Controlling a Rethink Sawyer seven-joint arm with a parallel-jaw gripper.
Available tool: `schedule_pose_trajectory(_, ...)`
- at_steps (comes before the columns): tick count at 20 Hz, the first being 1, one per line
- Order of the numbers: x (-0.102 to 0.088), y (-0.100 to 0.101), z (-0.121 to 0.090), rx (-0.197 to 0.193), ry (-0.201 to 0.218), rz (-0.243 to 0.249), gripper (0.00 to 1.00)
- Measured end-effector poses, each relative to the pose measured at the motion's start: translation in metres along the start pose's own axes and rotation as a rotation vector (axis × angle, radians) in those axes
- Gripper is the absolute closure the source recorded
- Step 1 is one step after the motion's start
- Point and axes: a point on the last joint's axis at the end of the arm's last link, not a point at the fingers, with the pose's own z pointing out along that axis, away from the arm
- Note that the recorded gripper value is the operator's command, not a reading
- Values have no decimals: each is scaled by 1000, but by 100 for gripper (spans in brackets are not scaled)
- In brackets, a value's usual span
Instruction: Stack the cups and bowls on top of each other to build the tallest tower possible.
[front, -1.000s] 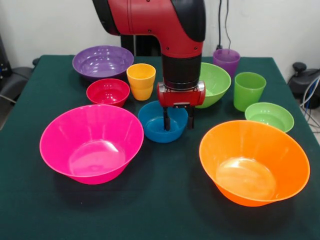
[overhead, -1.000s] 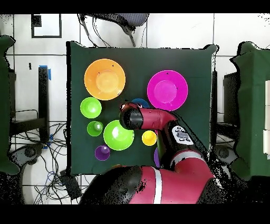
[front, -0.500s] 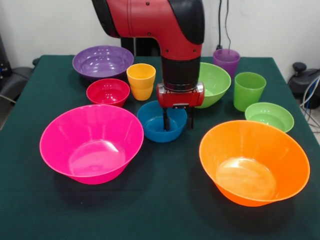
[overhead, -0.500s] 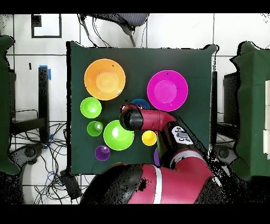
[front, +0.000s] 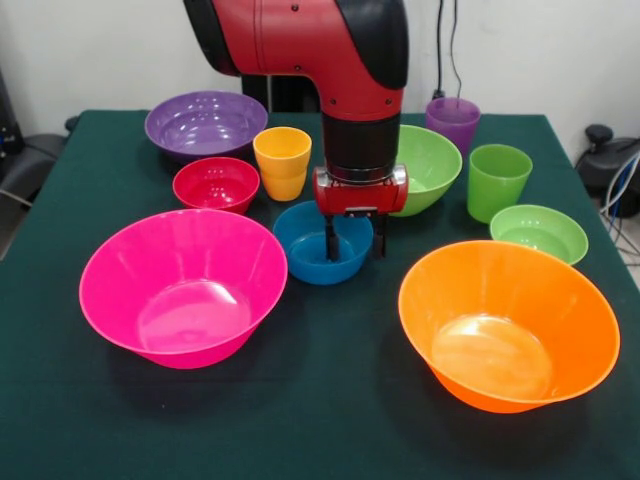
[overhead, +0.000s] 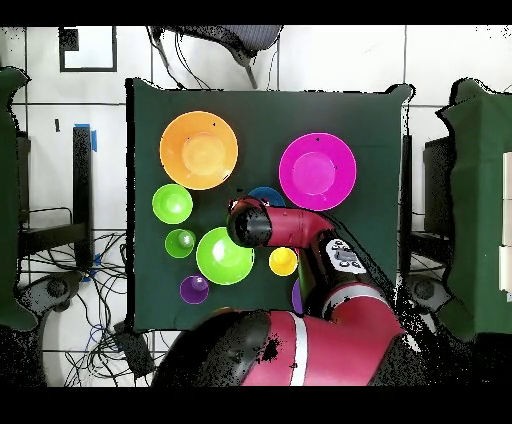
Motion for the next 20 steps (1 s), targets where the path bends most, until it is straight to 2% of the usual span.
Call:
schedule_pose_trajectory(10, 1, -1, 0, -1, 3, 3, 0)
schedule_pose_trajectory(20, 7, -15, -3, -2, 11, 30, 0)
